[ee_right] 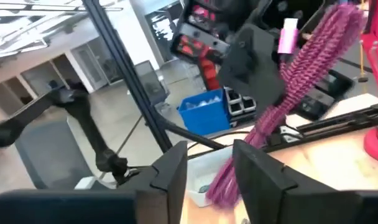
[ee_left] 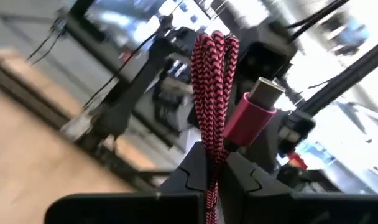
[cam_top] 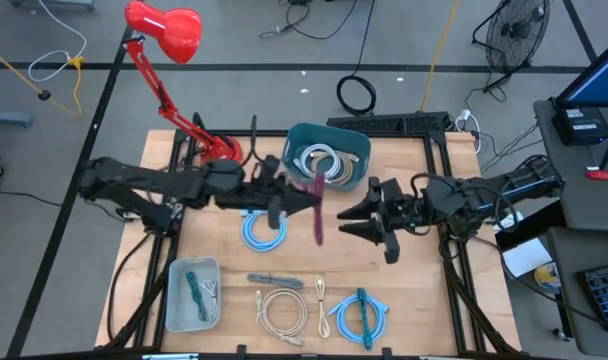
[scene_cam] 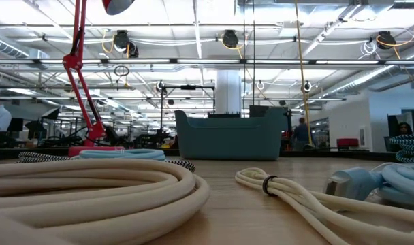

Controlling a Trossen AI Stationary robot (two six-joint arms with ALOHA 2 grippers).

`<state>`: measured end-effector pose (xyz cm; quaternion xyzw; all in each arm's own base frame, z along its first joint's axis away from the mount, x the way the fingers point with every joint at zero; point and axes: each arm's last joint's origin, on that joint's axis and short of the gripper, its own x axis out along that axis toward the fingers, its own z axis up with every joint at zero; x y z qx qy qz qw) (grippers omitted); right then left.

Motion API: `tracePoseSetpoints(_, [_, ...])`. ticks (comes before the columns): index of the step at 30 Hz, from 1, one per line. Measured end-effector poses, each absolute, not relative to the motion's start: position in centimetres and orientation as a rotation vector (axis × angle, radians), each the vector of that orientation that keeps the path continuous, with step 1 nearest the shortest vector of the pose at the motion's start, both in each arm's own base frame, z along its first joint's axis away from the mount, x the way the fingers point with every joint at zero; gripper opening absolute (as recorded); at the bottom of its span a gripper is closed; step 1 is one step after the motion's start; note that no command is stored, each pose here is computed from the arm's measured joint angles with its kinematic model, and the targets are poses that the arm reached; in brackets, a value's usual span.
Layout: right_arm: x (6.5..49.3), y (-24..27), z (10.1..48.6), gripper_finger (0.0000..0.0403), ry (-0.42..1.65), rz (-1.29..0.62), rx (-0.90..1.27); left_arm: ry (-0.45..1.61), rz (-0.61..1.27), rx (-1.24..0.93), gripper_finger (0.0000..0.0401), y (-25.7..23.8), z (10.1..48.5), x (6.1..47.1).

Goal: Pick & Place USB Port
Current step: Put the red charger cable into the gray bin

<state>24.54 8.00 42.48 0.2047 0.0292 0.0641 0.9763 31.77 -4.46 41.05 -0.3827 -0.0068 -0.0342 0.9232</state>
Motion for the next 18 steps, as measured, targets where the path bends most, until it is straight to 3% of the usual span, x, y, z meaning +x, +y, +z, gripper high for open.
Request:
tracePoseSetpoints(8, [24.3, 8.0, 41.8, 0.0145, 0.123, 0.085, 0.393, 0.282, 0.033, -0.953, 0.0012, -5.4, 41.0, 26.3])
tracePoseSetpoints(18, [24.4, 7.9, 41.8, 0.0140, 0.123, 0.078, 0.350, 0.723, 0.348, -1.180, 0.0012, -8.8, 37.5, 21.2])
